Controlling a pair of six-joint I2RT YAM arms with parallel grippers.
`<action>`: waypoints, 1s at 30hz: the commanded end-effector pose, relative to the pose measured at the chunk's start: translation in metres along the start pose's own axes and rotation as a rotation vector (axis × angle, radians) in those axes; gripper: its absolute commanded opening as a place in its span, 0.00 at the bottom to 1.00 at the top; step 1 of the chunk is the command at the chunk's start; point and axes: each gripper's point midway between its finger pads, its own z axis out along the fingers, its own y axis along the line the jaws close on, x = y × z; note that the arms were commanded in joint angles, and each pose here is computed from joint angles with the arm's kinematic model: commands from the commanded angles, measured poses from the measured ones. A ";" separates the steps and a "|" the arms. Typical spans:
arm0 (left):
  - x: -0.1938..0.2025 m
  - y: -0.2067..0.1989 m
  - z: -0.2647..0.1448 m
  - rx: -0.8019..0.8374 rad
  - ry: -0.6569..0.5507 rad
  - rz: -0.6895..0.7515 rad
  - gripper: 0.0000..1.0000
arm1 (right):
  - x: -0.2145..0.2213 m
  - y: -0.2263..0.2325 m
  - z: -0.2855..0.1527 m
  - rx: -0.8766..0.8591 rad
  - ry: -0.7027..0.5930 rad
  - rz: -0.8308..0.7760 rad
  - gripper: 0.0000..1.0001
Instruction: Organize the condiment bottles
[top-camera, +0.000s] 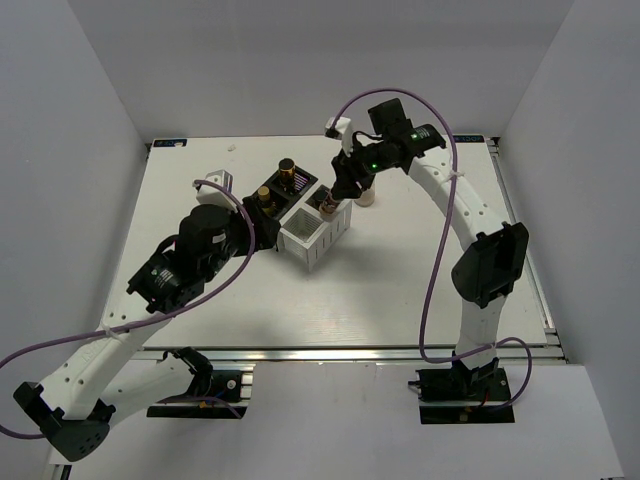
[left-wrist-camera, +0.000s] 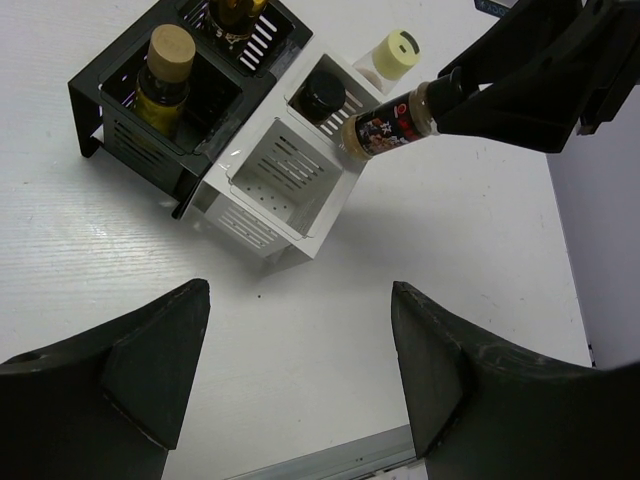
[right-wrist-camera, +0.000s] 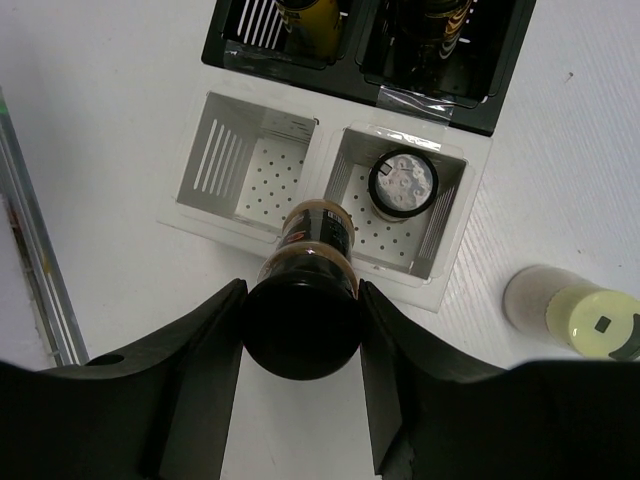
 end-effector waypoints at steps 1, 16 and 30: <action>0.001 0.002 -0.004 -0.005 -0.006 -0.007 0.83 | -0.016 -0.006 -0.003 0.020 -0.044 -0.037 0.00; 0.002 0.006 -0.006 -0.016 -0.005 -0.010 0.83 | 0.011 -0.027 0.022 0.051 0.041 -0.022 0.00; 0.003 0.008 -0.008 -0.022 -0.006 -0.011 0.83 | -0.006 -0.027 -0.004 0.129 0.021 -0.079 0.00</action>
